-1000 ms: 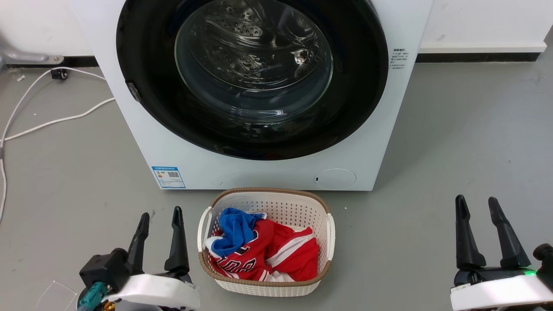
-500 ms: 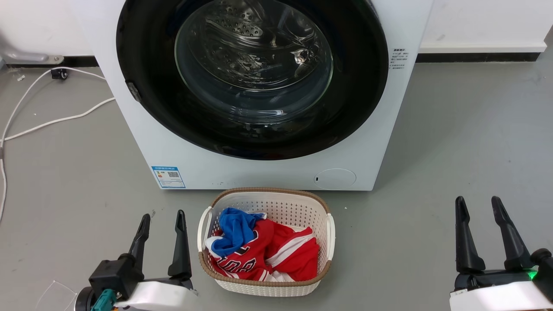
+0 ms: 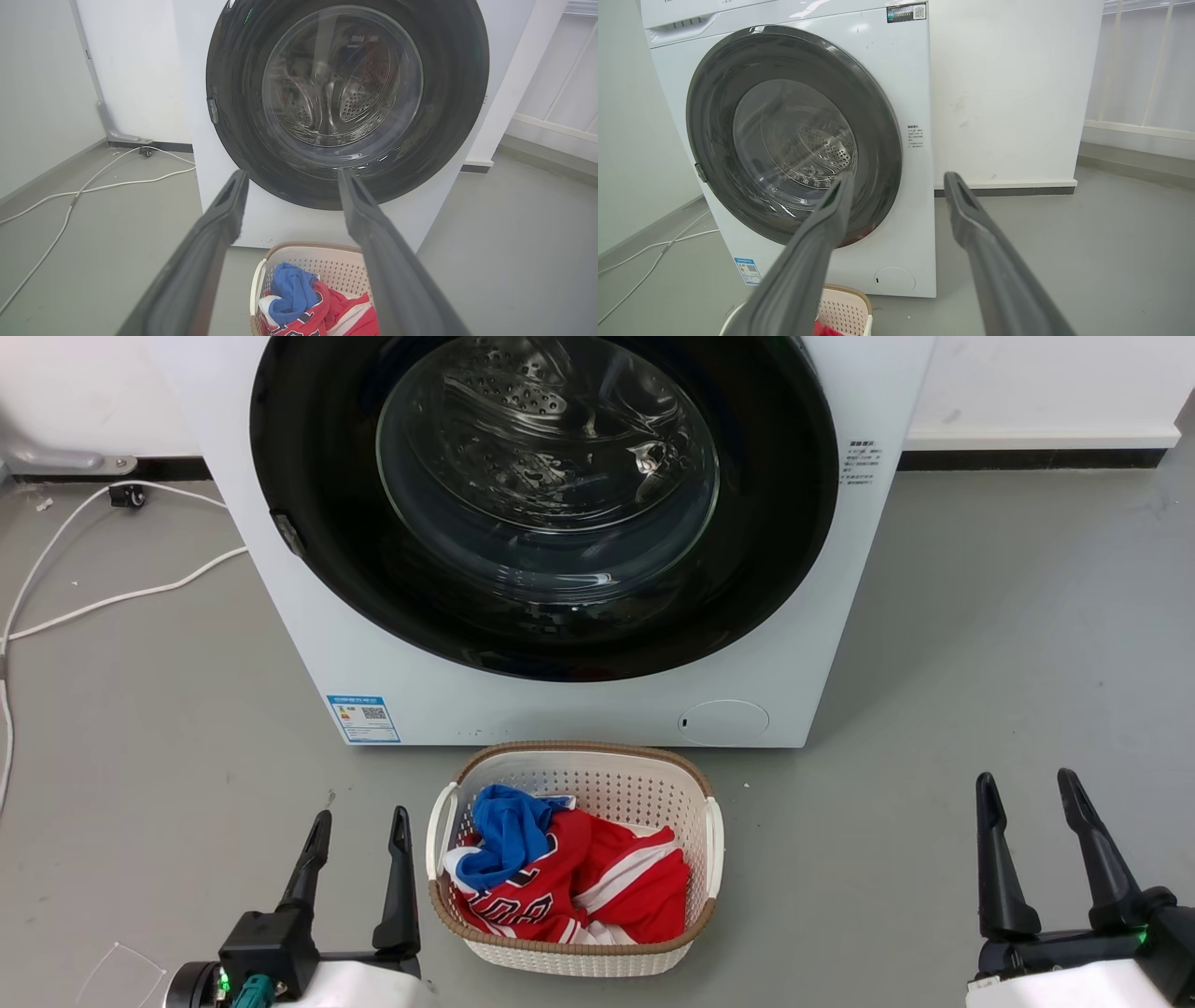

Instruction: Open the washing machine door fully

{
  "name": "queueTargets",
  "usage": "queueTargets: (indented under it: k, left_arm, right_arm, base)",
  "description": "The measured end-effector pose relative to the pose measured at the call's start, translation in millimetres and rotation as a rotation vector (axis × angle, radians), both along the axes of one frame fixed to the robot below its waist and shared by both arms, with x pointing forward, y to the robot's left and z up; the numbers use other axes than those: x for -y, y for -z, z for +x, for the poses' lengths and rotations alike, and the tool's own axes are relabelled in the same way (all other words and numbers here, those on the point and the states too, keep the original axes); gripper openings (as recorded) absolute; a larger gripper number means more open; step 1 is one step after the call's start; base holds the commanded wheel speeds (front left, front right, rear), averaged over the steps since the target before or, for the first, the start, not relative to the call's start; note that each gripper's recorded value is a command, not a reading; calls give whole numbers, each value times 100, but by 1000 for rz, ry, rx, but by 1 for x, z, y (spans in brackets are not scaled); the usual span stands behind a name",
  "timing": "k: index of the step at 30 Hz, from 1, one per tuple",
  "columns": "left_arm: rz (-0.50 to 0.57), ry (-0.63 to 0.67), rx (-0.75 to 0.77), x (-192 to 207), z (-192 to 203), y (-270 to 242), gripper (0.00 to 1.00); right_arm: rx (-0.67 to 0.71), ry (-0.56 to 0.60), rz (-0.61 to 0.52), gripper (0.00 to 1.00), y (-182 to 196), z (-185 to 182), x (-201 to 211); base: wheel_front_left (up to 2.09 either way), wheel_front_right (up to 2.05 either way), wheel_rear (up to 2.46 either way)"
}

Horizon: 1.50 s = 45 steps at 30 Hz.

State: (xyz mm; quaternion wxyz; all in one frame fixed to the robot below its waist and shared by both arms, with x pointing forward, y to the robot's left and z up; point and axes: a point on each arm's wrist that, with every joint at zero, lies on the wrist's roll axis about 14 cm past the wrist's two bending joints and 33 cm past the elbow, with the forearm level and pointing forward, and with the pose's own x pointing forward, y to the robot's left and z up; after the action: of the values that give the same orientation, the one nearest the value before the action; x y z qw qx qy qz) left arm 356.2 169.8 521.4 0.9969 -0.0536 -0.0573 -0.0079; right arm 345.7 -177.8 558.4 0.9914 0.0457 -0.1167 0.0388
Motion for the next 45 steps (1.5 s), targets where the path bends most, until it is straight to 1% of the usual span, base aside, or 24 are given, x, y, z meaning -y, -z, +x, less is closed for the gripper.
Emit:
queueTargets:
  k: [15,25,39,40,41,42,45]
  left_arm:
    - [94,9,6,3,-4,3,100]
    - [83,3,6,2,-4,3,100]
    - [81,-6,7,0,-5,3,100]
    - [81,-7,7,0,-5,3,100]
    - [81,-7,7,0,-5,3,100]
    - [81,-8,7,0,-5,3,100]
    - [81,-9,7,-1,-4,3,100]
  right_arm:
    - [-11,9,-25,100,8,-5,2]
    - [-36,21,14,100,16,-5,7]
    - [-47,22,24,100,20,-5,7]
    - [-48,21,24,74,20,-5,7]
    - [-49,21,24,11,20,-5,7]
    - [-50,21,27,0,20,-5,7]
    - [-45,23,60,0,19,-5,8]
  base:
    - [0,0,0]
    - [0,0,0]
    - [0,0,0]
    - [0,0,0]
    - [0,0,0]
    - [0,0,0]
    - [0,0,0]
